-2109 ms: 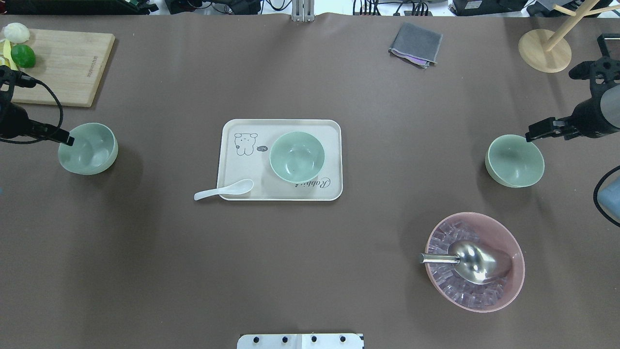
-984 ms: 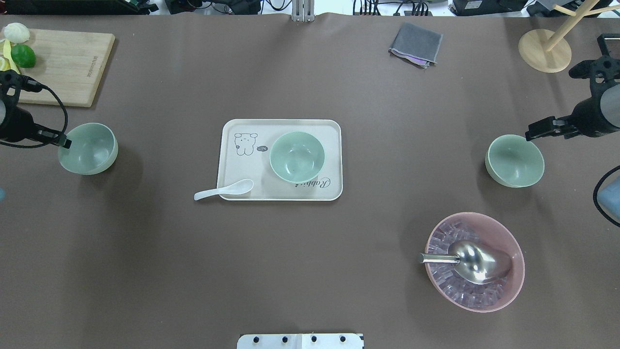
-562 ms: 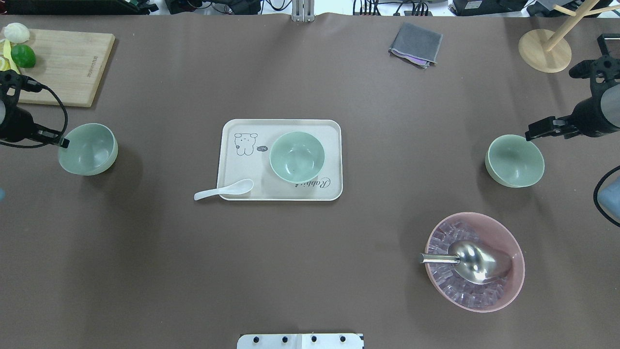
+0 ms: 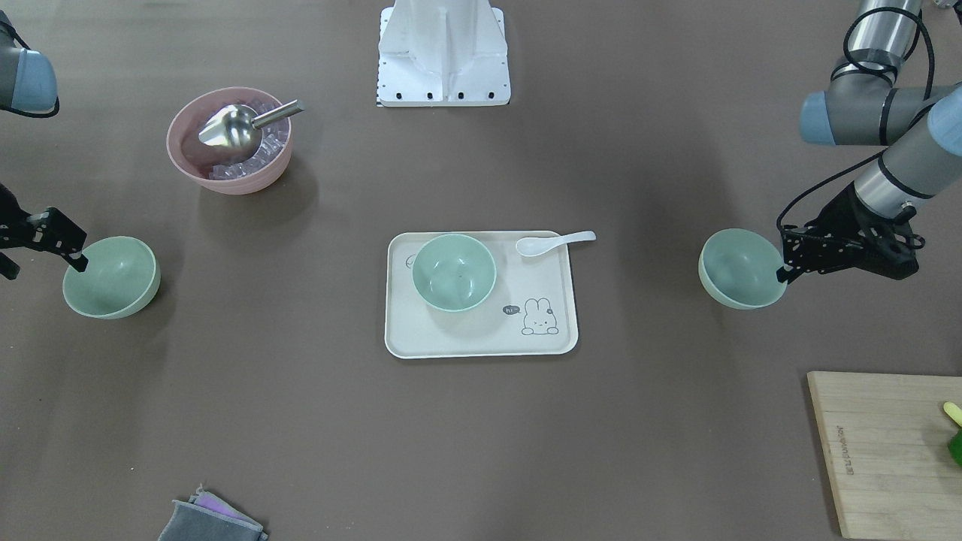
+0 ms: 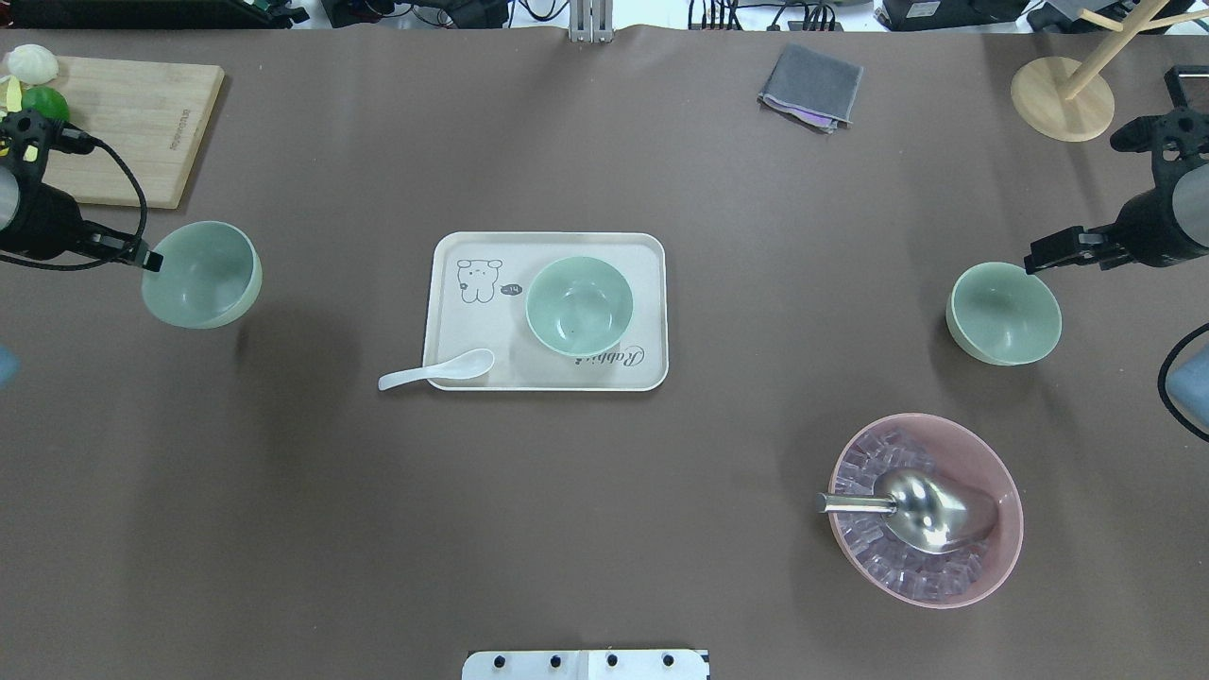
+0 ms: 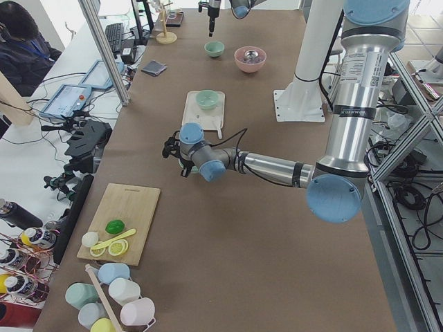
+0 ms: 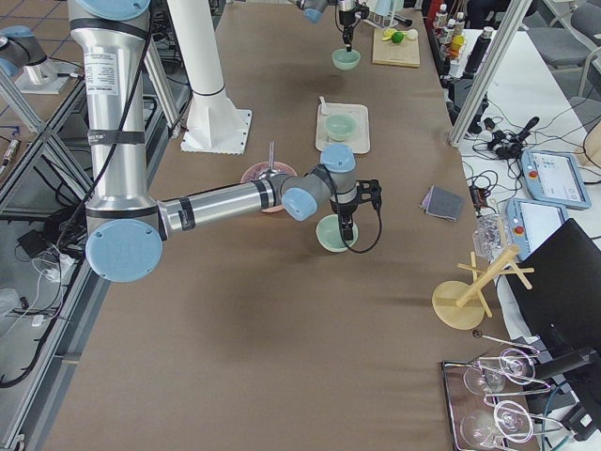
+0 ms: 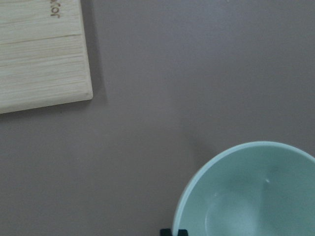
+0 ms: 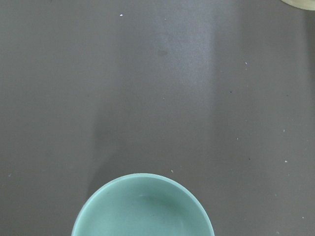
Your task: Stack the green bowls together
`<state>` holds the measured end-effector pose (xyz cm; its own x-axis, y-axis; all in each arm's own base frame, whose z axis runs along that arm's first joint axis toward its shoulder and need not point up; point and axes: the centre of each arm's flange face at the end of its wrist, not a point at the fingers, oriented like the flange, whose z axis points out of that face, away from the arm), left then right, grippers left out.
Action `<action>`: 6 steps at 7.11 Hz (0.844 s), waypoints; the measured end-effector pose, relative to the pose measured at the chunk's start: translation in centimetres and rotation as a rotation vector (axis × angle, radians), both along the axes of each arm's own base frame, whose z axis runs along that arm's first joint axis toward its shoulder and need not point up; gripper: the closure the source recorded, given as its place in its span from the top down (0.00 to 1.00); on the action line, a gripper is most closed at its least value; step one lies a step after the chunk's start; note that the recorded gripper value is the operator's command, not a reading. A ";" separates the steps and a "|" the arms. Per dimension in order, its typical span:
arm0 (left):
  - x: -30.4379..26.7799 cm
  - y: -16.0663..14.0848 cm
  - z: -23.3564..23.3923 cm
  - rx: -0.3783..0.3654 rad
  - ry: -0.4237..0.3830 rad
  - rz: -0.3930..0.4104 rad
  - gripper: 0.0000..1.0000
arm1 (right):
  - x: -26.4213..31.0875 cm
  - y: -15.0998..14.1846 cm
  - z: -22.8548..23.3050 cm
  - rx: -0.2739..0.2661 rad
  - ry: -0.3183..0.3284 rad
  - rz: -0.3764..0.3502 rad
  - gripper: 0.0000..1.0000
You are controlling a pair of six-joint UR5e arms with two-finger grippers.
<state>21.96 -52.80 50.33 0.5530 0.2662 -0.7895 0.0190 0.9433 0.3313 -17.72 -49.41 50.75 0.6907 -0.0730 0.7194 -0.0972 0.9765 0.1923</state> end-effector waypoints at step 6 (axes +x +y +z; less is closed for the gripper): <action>10.7 -3.1 -19.2 -0.074 -0.005 -0.014 0.00 | 0.0 0.0 -0.3 0.005 -0.002 0.001 1.00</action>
